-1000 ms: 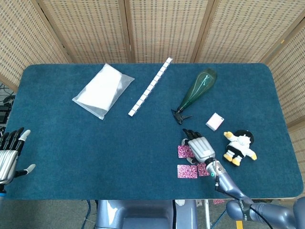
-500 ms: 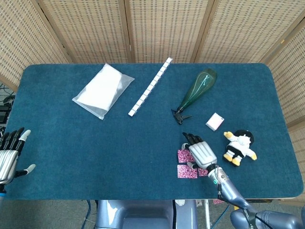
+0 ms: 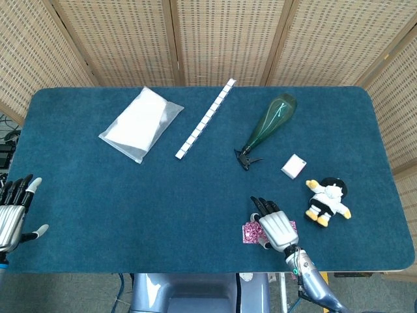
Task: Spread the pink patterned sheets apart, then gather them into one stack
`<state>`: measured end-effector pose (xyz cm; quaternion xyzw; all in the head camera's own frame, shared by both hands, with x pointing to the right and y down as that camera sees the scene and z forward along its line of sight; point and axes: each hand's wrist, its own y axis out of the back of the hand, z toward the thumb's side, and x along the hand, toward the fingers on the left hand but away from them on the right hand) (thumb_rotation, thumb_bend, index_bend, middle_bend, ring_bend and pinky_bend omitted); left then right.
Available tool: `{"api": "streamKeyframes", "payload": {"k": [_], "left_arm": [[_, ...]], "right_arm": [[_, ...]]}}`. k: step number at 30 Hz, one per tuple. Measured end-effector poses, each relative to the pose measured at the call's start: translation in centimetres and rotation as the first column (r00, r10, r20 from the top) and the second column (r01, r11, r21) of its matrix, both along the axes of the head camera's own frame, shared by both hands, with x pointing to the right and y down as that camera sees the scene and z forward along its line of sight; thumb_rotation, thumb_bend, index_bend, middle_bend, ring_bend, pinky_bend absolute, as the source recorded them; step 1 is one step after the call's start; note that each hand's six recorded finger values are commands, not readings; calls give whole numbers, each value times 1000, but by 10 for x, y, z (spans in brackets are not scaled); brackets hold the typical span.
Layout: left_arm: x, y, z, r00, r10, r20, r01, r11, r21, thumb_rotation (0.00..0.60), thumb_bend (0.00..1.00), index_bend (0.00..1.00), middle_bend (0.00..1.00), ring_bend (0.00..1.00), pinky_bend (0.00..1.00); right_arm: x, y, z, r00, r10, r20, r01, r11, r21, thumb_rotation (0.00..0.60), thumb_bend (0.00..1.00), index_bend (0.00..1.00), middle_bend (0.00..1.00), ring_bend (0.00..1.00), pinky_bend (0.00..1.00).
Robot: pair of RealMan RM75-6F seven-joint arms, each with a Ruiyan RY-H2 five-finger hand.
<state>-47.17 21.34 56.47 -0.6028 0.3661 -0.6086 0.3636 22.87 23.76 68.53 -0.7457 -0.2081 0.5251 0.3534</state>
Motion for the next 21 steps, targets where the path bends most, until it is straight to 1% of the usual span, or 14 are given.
{"api": "streamKeyframes", "payload": {"k": [12, 21], "left_arm": [[0, 0, 0, 1000, 0, -2, 0, 1000, -1, 600, 17, 0, 0, 0, 0], [0, 0, 0, 1000, 1, -2, -1, 1000, -1, 600, 17, 0, 0, 0, 0]], "right_arm": [[-7, 7, 4, 1000, 16, 7, -16, 1000, -8, 600, 311, 460, 0, 0, 119], [-2, 11, 4, 1000, 27, -14, -27, 1000, -9, 600, 301, 460, 0, 0, 119]]}}
